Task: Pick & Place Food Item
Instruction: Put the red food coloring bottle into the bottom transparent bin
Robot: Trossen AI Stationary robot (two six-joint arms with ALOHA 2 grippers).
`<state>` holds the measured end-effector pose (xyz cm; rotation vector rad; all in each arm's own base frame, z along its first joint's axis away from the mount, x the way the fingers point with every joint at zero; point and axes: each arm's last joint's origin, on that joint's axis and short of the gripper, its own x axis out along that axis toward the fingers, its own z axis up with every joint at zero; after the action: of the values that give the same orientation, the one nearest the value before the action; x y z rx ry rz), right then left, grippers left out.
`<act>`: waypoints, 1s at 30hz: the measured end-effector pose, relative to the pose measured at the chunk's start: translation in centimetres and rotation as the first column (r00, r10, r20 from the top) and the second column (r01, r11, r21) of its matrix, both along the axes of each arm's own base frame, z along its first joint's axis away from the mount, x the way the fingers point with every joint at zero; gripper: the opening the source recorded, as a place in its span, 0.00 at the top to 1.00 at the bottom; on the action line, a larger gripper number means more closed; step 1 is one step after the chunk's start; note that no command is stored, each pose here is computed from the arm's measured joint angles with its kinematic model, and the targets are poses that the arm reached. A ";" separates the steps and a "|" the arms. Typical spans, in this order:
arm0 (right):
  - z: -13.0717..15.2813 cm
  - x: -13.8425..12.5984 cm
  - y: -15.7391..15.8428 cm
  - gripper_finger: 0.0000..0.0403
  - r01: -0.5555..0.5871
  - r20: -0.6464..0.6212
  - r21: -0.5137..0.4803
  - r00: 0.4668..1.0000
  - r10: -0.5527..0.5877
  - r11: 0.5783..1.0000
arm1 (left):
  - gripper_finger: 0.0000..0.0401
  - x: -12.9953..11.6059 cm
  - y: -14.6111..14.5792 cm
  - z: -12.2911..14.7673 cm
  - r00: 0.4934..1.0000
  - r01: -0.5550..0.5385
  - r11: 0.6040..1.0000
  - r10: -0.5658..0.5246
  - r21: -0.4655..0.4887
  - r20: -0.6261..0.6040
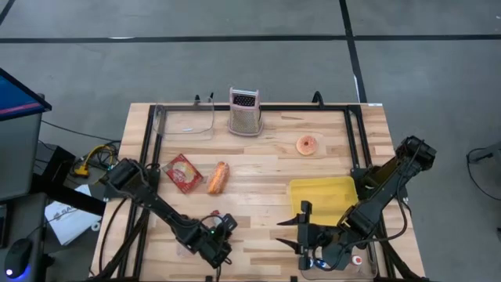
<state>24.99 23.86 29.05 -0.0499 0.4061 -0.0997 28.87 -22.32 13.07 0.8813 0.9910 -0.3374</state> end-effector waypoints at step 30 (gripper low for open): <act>0.1 -1.8 1.5 0.54 -0.002 0.032 -0.018 0.999 0.002 1.000 | 0.90 1.6 6.0 5.9 0.842 0.007 0.915 0.211 -0.402 0.496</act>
<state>23.17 25.40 29.11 -0.0658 0.3727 -0.1022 30.47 -16.30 18.93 0.5029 0.4231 -0.1689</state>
